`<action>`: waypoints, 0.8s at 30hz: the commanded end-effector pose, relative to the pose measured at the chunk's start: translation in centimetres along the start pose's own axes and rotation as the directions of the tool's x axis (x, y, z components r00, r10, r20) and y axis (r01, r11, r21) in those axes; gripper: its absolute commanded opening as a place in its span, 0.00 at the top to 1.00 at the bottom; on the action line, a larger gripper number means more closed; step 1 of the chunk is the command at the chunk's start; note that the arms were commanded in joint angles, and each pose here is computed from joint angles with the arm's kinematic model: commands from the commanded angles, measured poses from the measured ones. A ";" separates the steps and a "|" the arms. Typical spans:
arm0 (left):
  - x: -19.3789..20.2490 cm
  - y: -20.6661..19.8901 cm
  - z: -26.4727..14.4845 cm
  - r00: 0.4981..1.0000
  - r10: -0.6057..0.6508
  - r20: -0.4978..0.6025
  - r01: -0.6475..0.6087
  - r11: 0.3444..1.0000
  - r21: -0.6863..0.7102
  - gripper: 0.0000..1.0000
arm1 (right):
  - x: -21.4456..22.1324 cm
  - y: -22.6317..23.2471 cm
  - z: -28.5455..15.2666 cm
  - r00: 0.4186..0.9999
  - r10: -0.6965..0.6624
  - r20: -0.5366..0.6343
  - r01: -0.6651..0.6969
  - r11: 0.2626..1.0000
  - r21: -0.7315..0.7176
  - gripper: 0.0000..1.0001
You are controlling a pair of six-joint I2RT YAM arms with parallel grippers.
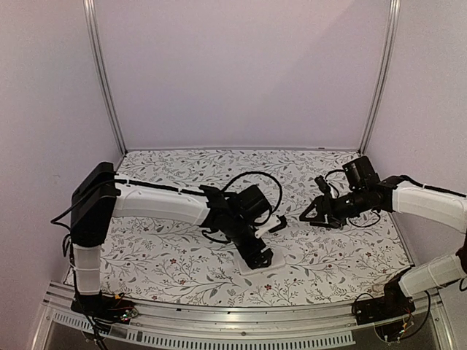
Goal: Load the batteries into the remote control
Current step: Pick up the remote control from the center of the board.
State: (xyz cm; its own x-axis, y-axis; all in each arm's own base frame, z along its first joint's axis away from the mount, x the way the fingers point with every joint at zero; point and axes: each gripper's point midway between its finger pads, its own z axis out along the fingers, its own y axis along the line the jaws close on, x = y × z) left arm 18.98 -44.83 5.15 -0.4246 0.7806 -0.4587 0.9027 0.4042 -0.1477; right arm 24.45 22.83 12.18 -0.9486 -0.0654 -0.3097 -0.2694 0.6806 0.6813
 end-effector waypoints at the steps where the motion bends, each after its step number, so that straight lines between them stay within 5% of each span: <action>1: 1.3 -0.9 1.5 0.990 0.090 -0.109 -0.091 0.996 -0.002 0.05 | -0.9 0.4 -3.5 0.985 -0.101 0.138 0.092 0.993 0.076 0.31; 4: 2.0 -1.1 2.7 0.982 0.103 -0.158 -0.107 0.994 -0.015 0.08 | -1.6 1.4 -6.0 0.960 -0.139 0.244 0.117 0.988 0.102 0.03; 5: 2.0 -1.1 2.8 0.979 0.126 -0.163 -0.130 0.991 -0.017 0.09 | -1.8 1.5 -6.6 0.952 -0.144 0.271 0.118 0.987 0.109 0.01; 15: 2.2 -1.0 4.3 0.969 0.146 -0.198 -0.157 0.987 -0.043 0.31 | -1.4 3.6 -8.8 0.912 -0.187 0.364 0.180 0.982 0.053 0.01; 24: 0.2 0.0 3.0 0.991 0.092 -0.097 -0.094 0.995 -0.018 0.58 | 0.2 6.4 -11.2 0.844 -0.271 0.462 0.320 0.947 -0.029 0.01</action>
State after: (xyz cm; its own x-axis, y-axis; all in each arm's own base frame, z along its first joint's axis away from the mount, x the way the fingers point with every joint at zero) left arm 18.39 -45.81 1.35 -0.3247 0.8851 -0.3334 0.9437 0.3265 -0.0521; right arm 21.29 18.79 22.52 -0.6987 0.0976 -0.7088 -0.4990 0.6435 0.5804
